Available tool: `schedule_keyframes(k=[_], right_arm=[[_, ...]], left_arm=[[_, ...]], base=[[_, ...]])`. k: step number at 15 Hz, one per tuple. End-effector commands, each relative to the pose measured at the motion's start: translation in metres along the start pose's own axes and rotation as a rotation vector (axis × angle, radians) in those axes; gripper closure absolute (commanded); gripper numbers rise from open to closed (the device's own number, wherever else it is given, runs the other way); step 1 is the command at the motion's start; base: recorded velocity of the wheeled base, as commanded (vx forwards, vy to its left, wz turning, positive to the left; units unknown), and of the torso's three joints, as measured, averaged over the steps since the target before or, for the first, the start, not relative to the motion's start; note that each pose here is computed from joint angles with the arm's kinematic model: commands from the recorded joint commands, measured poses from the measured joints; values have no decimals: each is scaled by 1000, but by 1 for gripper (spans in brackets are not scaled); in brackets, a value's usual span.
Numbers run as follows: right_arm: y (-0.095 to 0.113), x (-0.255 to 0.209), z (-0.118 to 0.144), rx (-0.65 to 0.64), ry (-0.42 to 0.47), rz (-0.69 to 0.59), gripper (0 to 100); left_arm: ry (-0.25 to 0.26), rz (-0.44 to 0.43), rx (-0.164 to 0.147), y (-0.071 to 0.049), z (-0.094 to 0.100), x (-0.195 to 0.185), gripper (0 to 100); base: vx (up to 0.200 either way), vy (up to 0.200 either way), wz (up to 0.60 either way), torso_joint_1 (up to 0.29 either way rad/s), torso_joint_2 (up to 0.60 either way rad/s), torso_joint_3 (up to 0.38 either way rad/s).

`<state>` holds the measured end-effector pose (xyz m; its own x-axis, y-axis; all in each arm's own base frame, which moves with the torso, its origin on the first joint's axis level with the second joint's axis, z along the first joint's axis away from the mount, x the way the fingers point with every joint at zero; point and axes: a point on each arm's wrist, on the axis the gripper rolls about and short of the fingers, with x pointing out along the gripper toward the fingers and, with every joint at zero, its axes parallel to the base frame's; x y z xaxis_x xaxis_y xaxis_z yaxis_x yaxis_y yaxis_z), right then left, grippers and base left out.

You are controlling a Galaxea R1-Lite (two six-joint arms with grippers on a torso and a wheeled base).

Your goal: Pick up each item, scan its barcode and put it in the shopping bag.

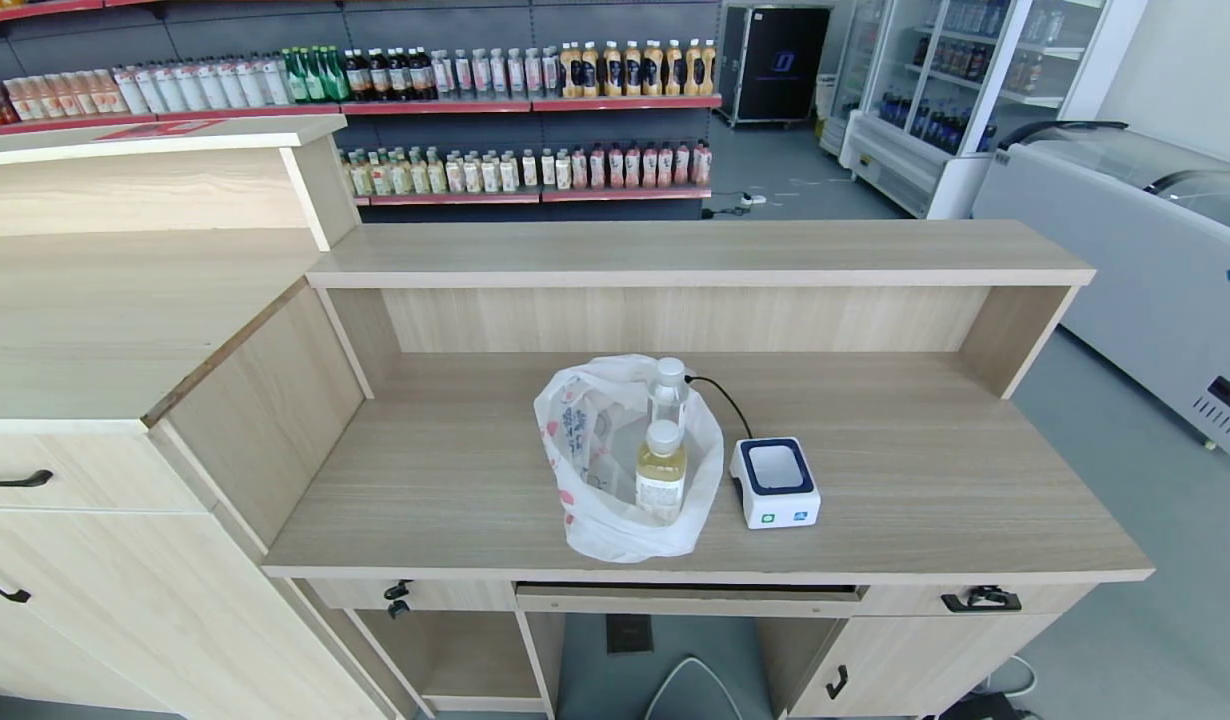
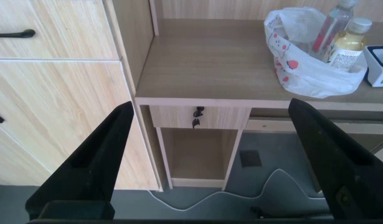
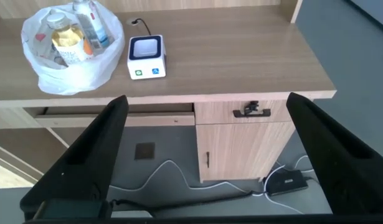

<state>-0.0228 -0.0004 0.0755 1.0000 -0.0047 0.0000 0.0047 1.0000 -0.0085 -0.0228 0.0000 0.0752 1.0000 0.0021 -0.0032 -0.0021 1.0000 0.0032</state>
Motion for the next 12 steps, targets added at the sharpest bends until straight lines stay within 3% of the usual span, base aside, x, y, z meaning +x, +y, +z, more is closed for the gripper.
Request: schedule_keyframes(k=[1,12], right_arm=[[0,0,0,1,3,0,0],[0,0,0,5,3,-1,0]], left_arm=[[0,1,0,0,0,0,0],[0,1,0,0,0,0,0]], base=[[0,0,0,0,0,0],[0,0,0,0,0,0]])
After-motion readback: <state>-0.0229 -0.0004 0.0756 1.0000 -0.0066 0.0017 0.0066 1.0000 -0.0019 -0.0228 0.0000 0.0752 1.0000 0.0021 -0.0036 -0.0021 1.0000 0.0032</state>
